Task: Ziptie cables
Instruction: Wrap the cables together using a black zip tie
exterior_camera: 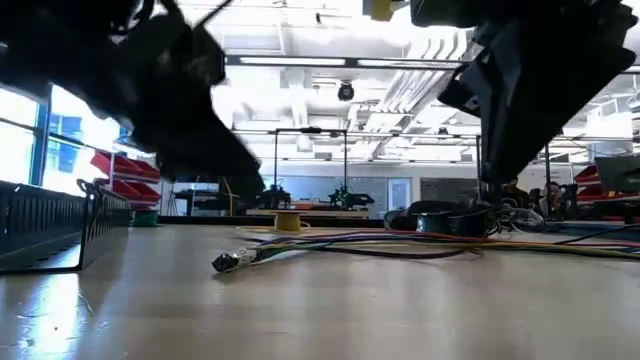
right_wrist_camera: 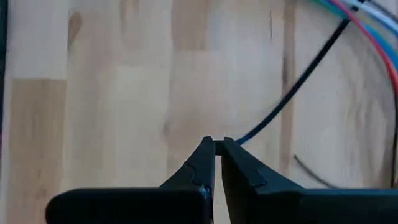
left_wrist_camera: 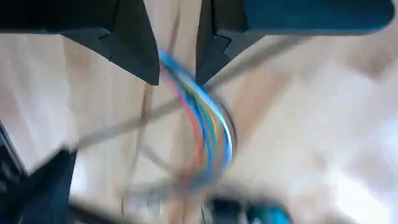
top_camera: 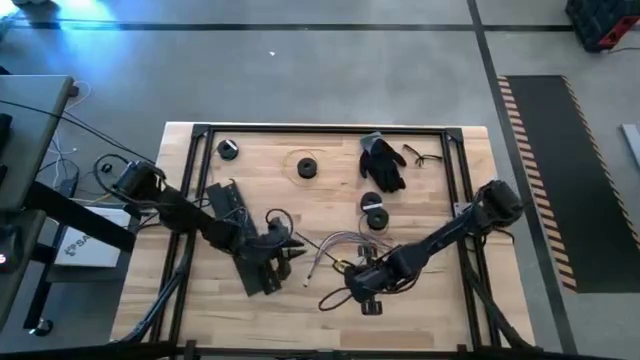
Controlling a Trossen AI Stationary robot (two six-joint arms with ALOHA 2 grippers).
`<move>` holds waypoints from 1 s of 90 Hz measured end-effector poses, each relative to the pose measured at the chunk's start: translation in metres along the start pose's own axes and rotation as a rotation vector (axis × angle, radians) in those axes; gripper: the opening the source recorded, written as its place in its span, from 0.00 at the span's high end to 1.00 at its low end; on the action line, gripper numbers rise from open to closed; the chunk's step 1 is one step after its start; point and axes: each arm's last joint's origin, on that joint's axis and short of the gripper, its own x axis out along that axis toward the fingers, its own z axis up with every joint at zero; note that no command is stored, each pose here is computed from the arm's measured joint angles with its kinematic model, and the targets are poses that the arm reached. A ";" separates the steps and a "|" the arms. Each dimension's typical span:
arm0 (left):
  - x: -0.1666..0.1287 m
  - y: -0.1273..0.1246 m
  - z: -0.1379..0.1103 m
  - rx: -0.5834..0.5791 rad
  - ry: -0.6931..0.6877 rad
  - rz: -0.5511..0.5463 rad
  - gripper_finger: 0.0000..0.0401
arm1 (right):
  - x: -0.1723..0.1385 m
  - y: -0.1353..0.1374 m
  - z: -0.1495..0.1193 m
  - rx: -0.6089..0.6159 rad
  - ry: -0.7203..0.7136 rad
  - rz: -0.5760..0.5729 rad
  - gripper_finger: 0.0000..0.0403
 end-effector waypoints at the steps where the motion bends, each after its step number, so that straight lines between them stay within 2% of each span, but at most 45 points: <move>1: 0.001 0.001 -0.001 0.002 0.009 0.001 0.82 | 0.000 0.000 0.000 0.006 0.002 -0.001 1.00; 12: 0.015 0.014 -0.012 0.023 0.063 0.062 0.89 | 0.001 -0.004 0.000 0.034 0.020 -0.015 1.00; 23: 0.036 0.032 -0.010 0.052 0.082 0.131 0.95 | 0.001 -0.006 0.000 0.039 0.024 -0.018 1.00; 32: 0.057 0.045 -0.002 0.077 0.080 0.103 0.99 | 0.001 -0.006 -0.001 0.039 0.036 -0.020 1.00; 45: 0.086 0.059 0.015 0.150 0.004 0.034 0.99 | 0.000 -0.008 -0.005 0.071 0.077 -0.040 1.00; 57: 0.108 0.071 0.036 0.225 -0.029 0.039 0.99 | 0.000 -0.007 -0.010 0.110 0.111 -0.053 1.00; 73: 0.116 0.081 0.060 0.306 -0.053 0.089 1.00 | -0.001 0.000 -0.014 0.129 0.135 -0.015 1.00; 90: 0.095 0.066 0.081 0.341 -0.010 0.084 1.00 | 0.011 -0.005 -0.025 0.138 0.154 -0.015 1.00</move>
